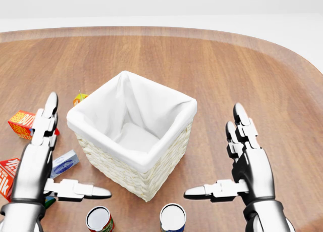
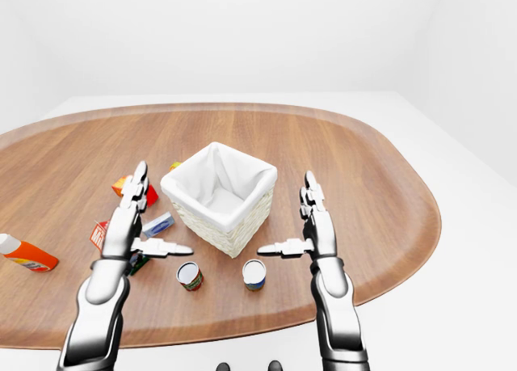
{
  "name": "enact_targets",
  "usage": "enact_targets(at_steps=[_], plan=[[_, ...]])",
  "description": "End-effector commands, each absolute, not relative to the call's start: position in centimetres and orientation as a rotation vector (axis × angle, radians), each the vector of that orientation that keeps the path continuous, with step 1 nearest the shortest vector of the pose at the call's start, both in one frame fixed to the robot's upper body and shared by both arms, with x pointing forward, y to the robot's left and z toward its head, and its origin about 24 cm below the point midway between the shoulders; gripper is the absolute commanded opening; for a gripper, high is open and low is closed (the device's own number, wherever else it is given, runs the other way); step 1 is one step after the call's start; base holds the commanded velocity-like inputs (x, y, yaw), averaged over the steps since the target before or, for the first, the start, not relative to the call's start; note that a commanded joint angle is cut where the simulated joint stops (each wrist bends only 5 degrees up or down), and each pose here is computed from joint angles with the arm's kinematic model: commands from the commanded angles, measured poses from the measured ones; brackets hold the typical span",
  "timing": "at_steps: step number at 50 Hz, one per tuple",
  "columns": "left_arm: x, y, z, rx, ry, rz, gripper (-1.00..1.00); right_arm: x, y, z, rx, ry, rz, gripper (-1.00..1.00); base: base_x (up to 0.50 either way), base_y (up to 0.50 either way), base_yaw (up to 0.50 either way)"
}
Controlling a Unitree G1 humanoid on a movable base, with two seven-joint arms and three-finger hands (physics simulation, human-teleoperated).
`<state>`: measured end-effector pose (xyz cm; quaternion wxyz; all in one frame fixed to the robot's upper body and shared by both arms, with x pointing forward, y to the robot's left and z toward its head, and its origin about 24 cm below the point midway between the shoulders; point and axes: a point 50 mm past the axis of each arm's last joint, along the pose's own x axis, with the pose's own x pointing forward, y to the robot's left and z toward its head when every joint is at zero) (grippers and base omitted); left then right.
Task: Pick up the tomato sauce, and put it in the basket.
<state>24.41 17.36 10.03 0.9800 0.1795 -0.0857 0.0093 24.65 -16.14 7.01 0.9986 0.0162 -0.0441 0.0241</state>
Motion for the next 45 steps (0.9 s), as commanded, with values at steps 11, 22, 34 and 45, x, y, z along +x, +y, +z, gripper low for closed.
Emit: enact_targets(at_steps=[11, 22, 34, 45], plan=[[24.3, 17.5, 10.0, 0.458, -0.160, 0.019, 1.00, 24.9, -16.2, 6.8, 0.034, -0.086, 0.046, 1.00, 0.00, 0.00, 0.00], [24.3, 17.7, 9.1, 0.486, -0.119, 0.022, 1.00, 24.9, -16.2, 6.7, 0.033, -0.085, 0.046, 1.00, 0.00, 0.00, 0.00], [24.1, 17.6, 8.7, 0.539, -0.096, 0.014, 1.00, 24.8, -16.2, 6.8, 0.033, -0.085, 0.045, 1.00, 0.00, 0.00, 0.00], [24.0, 17.6, 8.8, 0.578, -0.096, 0.017, 1.00, 24.7, -16.2, 6.9, 0.033, -0.083, 0.043, 1.00, 0.00, 0.00, 0.00]])
